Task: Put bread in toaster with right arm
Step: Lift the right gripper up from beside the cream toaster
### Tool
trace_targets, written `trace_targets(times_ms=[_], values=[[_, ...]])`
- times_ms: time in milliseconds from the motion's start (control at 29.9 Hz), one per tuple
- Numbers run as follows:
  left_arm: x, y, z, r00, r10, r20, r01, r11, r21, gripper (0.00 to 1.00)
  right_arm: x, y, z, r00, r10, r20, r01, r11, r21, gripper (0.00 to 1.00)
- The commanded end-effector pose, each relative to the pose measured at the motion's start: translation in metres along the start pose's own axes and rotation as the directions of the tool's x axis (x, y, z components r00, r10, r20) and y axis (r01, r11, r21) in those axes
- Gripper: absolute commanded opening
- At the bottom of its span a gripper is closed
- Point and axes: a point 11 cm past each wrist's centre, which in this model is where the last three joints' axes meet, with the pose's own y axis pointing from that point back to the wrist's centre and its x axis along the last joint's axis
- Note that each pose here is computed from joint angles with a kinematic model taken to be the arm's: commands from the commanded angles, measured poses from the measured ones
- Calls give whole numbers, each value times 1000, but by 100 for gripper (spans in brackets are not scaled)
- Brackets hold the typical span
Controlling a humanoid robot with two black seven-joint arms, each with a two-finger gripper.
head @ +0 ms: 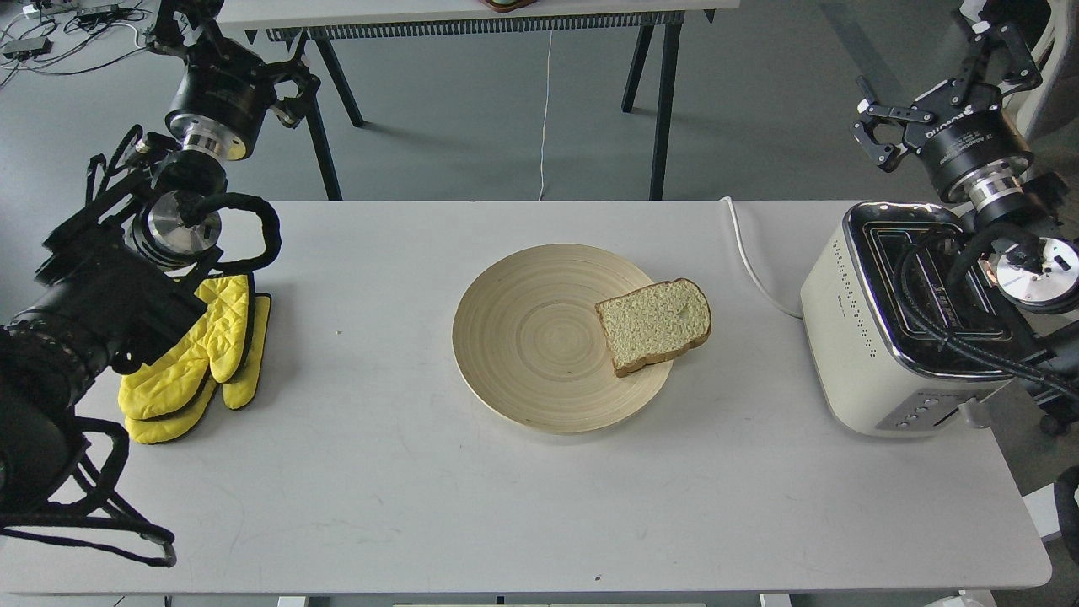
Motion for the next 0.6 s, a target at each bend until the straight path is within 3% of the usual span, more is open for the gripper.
trace_targets(times_ms=[0,301,569], values=[[0,1,-1,1000,1,0,-1,1000,2,100,-2,-1,1,1000,-6,-4,6,1000,-3,100],[1,0,0,1000,3,-5,-3,1000,-4,100,-8,-5,-9,998,-29,-64,28,1000,-14,100],[-1,0,-2,1000,0,-12,0,1000,-4,100,-35,-15,-32,933,-134,-335,108,990,-95,99]])
